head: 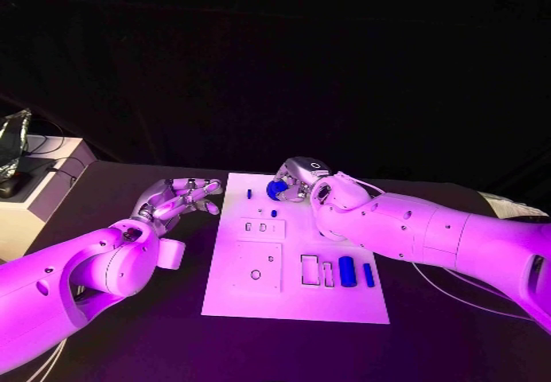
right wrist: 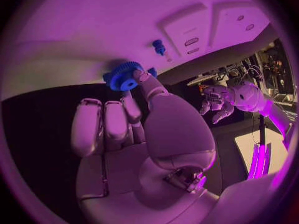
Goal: Assemble the parts on the task board
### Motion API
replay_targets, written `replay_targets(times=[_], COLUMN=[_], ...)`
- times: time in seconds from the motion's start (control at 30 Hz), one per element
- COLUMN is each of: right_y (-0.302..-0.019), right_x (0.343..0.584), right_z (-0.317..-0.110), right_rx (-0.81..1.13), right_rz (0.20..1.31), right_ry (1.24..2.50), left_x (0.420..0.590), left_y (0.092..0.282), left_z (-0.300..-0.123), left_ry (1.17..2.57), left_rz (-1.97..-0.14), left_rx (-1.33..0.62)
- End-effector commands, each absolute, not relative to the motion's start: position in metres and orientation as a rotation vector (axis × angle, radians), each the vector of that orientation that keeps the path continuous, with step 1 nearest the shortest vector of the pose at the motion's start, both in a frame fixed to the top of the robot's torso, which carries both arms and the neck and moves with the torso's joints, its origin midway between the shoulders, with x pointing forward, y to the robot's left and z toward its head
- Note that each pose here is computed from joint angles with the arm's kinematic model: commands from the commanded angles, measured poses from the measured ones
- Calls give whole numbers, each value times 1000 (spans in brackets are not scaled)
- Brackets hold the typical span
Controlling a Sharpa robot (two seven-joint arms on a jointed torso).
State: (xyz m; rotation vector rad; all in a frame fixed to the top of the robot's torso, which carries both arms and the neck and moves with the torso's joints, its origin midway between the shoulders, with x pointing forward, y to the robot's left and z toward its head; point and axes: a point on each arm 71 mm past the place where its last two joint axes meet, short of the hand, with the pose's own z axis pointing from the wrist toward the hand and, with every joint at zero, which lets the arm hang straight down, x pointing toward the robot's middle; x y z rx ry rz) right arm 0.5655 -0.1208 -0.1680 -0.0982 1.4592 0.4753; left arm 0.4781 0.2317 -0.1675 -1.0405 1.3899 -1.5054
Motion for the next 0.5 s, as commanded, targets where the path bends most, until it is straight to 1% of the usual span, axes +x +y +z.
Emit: replay_targets(times=[0.03,0.3,0.5], right_y=[-119,-115,-117], right_x=[564,562,563], right_z=[-173,-172,-173], right_rx=[-120,-119,-111], right_rz=[486,515,505], right_ry=[1479,1465,1467], left_x=[478,478,478], left_y=[229,230,230], left_z=[-166,-167,-167], left_ry=[1395,1395,1395], left_rz=[-1525,-1525,-1524], left_rx=[-1028,-1028,-1029])
